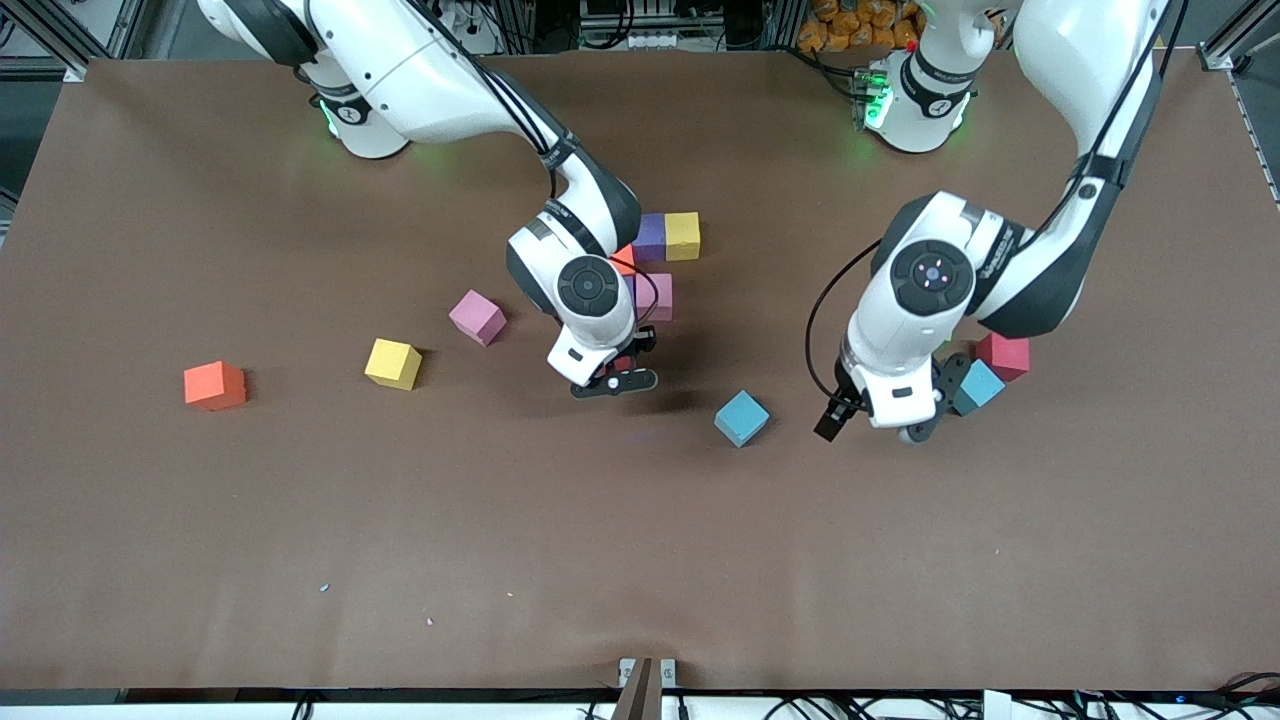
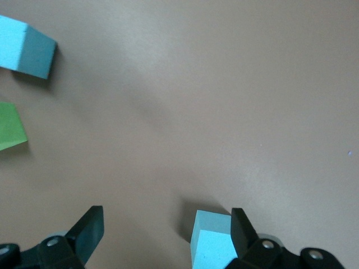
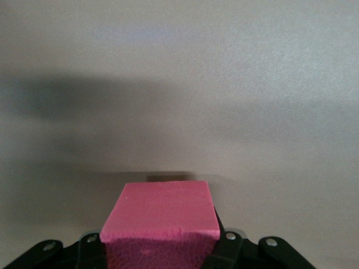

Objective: Arrange 11 blocks into digit 3
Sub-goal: 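Reach the cyan cube with the left gripper while the right holds magenta, then grasp and lift the cyan cube with the left gripper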

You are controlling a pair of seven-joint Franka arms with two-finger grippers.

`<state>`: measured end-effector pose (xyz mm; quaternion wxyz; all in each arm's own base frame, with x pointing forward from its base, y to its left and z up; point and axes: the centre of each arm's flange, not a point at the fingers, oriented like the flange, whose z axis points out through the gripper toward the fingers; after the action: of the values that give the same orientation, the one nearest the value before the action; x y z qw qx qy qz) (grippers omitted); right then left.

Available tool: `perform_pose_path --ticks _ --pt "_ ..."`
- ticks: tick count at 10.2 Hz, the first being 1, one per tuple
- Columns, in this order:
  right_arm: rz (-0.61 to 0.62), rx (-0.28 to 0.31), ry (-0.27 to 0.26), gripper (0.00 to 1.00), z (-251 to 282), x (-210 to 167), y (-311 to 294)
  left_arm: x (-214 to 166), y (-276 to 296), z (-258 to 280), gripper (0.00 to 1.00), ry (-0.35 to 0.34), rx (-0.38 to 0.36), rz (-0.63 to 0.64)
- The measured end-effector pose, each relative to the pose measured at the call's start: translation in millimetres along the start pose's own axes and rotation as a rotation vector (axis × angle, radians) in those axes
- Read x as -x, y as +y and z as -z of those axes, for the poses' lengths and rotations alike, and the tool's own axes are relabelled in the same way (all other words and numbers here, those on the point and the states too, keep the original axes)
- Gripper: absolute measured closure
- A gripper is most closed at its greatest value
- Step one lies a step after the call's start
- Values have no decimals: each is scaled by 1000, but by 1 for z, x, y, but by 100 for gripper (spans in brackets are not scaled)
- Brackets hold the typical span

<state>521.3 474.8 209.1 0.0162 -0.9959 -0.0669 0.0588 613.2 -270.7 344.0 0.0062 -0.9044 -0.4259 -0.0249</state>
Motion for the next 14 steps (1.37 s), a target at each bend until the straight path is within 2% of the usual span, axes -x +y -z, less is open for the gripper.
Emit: perform_pose_path --ticks 2,5,8,10,14 --pt "-9 0 0 40 -6 1 -3 11 13 -32 0 -49 -19 -25" --pt "-15 4 1 40 -8 6 -10 38 35 -49 0 -94 -11 -48" --pt "-17 13 6 40 -10 7 -11 62 49 -65 0 -115 -7 -64" --pt "-9 9 36 40 -16 6 -12 79 52 -82 0 -131 -20 -84" --pt "-1 9 49 40 -22 8 -12 83 54 -106 0 -147 -6 -83"
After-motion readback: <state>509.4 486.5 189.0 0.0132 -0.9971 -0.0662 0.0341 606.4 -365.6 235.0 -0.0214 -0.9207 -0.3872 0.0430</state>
